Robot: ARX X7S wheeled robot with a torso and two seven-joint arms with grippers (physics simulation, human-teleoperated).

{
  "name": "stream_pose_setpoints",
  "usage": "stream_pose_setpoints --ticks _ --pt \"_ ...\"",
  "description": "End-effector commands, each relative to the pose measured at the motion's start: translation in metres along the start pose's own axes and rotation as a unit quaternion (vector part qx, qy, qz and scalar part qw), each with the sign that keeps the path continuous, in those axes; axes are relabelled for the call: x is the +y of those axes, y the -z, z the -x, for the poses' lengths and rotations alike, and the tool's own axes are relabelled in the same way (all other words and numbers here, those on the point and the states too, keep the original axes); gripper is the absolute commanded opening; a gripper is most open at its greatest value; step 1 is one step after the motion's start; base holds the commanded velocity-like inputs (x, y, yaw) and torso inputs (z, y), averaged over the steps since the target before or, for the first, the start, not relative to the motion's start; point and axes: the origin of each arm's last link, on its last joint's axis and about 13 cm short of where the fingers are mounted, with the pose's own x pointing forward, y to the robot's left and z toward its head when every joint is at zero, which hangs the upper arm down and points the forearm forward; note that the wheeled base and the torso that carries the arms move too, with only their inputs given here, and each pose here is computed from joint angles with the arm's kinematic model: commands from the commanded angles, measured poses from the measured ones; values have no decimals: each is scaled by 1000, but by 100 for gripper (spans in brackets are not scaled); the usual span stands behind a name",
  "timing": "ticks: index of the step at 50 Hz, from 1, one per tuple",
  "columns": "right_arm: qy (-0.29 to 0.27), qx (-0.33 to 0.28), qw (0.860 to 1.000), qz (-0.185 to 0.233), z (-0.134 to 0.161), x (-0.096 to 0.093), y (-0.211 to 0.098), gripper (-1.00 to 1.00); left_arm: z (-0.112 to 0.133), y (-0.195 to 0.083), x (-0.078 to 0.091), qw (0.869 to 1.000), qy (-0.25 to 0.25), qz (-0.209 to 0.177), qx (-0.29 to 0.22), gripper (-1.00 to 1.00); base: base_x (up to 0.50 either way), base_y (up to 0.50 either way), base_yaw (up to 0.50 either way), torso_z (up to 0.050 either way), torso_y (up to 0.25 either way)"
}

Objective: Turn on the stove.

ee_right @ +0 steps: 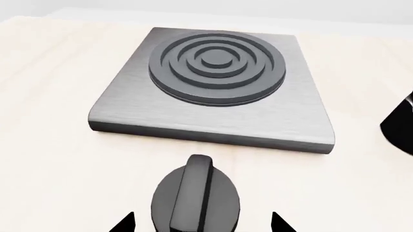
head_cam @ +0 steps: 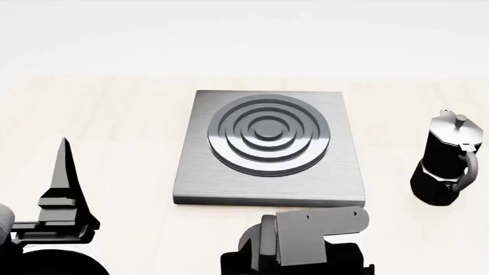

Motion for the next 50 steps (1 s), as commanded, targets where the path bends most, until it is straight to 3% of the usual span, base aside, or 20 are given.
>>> stream_pose_setpoints --ticks 1,50 --pt "1 7 1000 1 -6 0 4 100 0 1 0 1000 0 0 0 100 0 0 0 0 0" --pt "6 30 1000 -1 -29 -2 15 100 0 -1 1 1000 -1 1 -1 100 0 0 0 0 0"
